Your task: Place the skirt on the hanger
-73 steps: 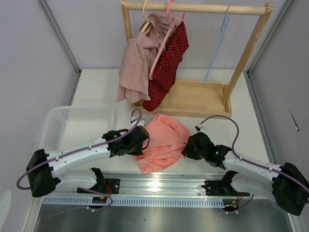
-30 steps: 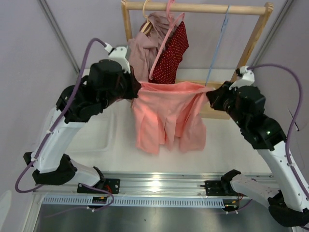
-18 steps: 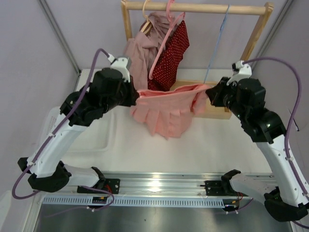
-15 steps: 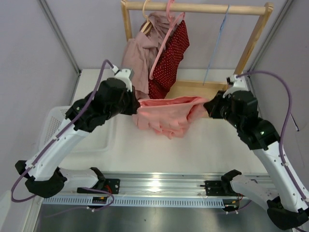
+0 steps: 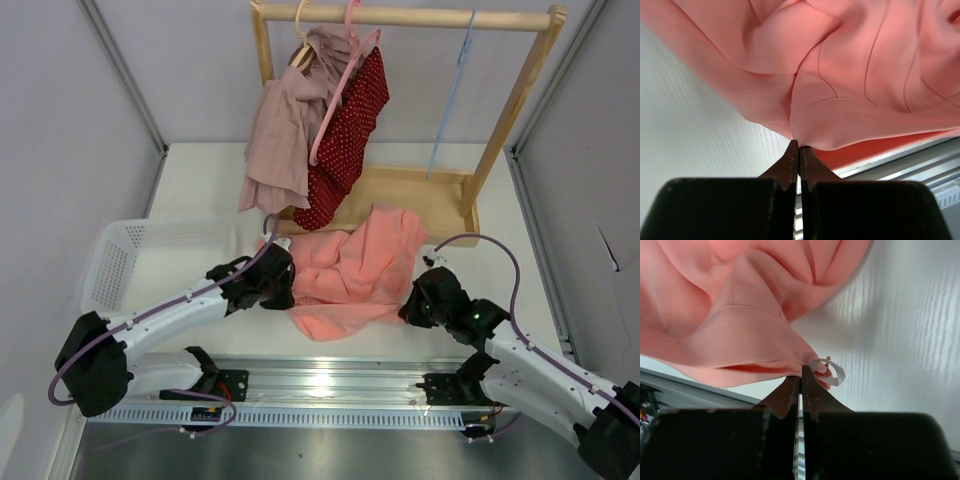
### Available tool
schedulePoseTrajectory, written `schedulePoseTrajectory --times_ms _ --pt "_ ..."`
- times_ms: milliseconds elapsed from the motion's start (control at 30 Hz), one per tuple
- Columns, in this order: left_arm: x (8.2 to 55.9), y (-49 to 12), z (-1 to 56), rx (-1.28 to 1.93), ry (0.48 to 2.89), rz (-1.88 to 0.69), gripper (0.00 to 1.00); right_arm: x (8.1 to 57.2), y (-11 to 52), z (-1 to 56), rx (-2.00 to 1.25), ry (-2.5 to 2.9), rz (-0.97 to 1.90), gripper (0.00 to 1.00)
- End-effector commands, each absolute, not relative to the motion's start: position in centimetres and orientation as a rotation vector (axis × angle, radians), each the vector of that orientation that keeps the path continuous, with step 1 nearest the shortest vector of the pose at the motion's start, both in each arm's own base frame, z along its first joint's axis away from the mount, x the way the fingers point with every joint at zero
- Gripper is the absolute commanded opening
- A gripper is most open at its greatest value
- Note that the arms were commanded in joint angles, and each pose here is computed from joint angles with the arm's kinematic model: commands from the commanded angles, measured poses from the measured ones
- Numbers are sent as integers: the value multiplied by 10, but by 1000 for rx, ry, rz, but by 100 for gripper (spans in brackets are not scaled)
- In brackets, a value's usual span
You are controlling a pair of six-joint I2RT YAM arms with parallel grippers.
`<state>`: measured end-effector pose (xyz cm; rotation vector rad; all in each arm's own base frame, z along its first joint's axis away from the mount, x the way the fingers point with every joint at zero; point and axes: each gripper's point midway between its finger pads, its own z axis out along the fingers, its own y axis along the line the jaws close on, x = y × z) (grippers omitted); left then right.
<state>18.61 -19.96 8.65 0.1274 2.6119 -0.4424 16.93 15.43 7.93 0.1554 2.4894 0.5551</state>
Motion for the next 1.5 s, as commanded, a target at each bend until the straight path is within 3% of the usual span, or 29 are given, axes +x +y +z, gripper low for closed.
schedulePoseTrajectory --times_ms 0,100,167,200,300,400,467,633,833,1100,1333,1467 --pt "195 -223 89 63 2540 -587 0 181 168 77 263 2403 583 0" --pt "187 -227 74 74 2569 -610 0 171 178 65 227 2438 585 1" --pt "186 -233 74 104 2552 -642 0 171 180 68 203 2424 554 8" --pt "186 -235 78 111 2538 -659 0 166 186 72 161 2425 553 19" --pt "184 -244 90 161 2505 -717 1 163 190 84 112 2396 538 38" --pt "187 -242 97 175 2494 -692 10 166 194 102 94 2351 551 49" --pt "187 -242 101 196 2491 -687 24 168 197 116 93 2321 569 54" --pt "190 -243 123 234 2445 -699 39 176 194 155 105 2268 554 63" --pt "195 -245 156 302 2372 -711 51 188 196 178 79 2266 509 67" --pt "184 -262 205 428 2249 -885 56 203 182 187 148 2267 437 72" --pt "185 -276 295 511 1997 -997 63 211 162 234 216 2172 488 71" --pt "192 -294 350 528 1859 -1054 64 216 136 263 321 2084 481 63"
